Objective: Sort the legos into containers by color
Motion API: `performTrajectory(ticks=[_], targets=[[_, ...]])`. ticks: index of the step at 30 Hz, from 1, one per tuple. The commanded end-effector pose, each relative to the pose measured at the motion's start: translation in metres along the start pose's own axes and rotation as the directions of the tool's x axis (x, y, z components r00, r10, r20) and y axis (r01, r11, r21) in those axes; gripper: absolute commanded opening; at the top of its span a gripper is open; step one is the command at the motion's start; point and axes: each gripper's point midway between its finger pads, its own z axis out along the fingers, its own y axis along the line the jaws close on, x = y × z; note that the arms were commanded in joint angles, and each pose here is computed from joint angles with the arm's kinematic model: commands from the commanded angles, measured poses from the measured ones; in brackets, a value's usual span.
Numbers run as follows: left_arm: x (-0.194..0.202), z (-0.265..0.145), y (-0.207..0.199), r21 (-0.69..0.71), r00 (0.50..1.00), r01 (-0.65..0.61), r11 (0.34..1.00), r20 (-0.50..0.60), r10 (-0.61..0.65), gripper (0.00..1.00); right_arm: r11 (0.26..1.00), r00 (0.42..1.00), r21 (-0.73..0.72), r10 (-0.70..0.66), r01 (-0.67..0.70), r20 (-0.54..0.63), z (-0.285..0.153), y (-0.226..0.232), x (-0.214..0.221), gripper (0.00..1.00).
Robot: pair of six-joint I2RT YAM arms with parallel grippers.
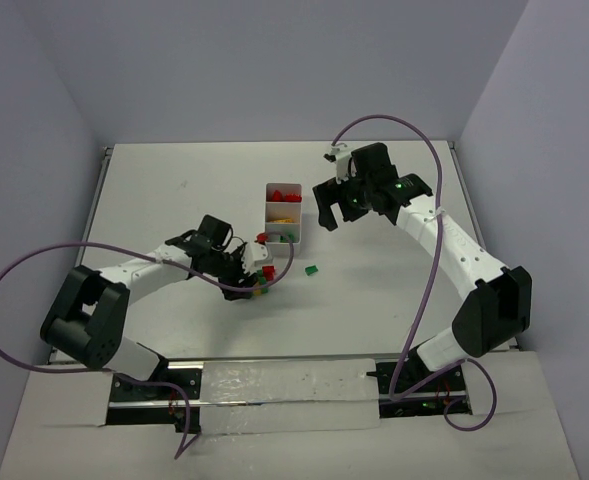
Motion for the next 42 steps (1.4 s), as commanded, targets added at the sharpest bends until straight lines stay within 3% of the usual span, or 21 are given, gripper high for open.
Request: performTrajectory(ticks=[1, 11, 12, 13, 16, 20, 23, 28, 34, 42], targets=[[-0.014, 0.006, 0.012, -0.031, 0.999, -0.042, 0.999, 0.033, 0.043, 0.62, 1.0, 1.0, -0.007, 0.008, -0.008, 0.017, -0.005, 0.001, -0.002, 1.0], [-0.009, 0.01, 0.01, -0.031, 0.998, -0.059, 0.998, 0.02, 0.06, 0.31, 0.997, 0.999, -0.065, 0.041, -0.042, -0.004, 0.002, 0.011, 0.004, 1.0], [-0.013, 0.007, 0.009, -0.036, 0.998, -0.06, 0.998, 0.028, 0.061, 0.22, 0.994, 0.998, -0.098, 0.055, -0.057, -0.017, 0.005, 0.017, 0.01, 1.0], [-0.014, 0.005, 0.009, -0.04, 0.997, -0.062, 0.997, 0.033, 0.063, 0.21, 0.99, 0.998, -0.121, 0.064, -0.067, -0.024, 0.007, 0.021, 0.012, 0.99], [-0.025, -0.006, 0.008, -0.083, 0.997, -0.055, 0.995, 0.051, 0.059, 0.02, 0.968, 0.994, -0.227, 0.097, -0.105, -0.047, 0.009, 0.04, 0.019, 0.97], [-0.049, -0.032, 0.005, -0.149, 0.993, -0.046, 0.988, 0.101, 0.061, 0.0, 0.897, 0.985, -0.408, 0.143, -0.171, -0.097, 0.007, 0.073, 0.026, 0.97], [-0.073, -0.053, -0.004, -0.159, 0.986, -0.002, 0.987, 0.163, 0.028, 0.0, 0.8, 0.97, -0.55, 0.178, -0.24, -0.164, 0.006, 0.099, 0.03, 0.97], [-0.1, -0.063, -0.023, -0.138, 0.978, 0.007, 0.99, 0.206, 0.022, 0.0, 0.69, 0.955, -0.661, 0.197, -0.296, -0.223, 0.004, 0.119, 0.022, 0.97], [-0.123, -0.067, -0.028, -0.131, 0.971, 0.024, 0.991, 0.241, 0.009, 0.0, 0.668, 0.955, -0.685, 0.16, -0.29, -0.248, 0.01, 0.133, 0.022, 0.96], [-0.137, -0.066, -0.028, -0.135, 0.966, 0.027, 0.99, 0.259, 0.009, 0.0, 0.606, 0.937, -0.721, 0.131, -0.335, -0.325, 0.017, 0.15, 0.034, 0.81]])
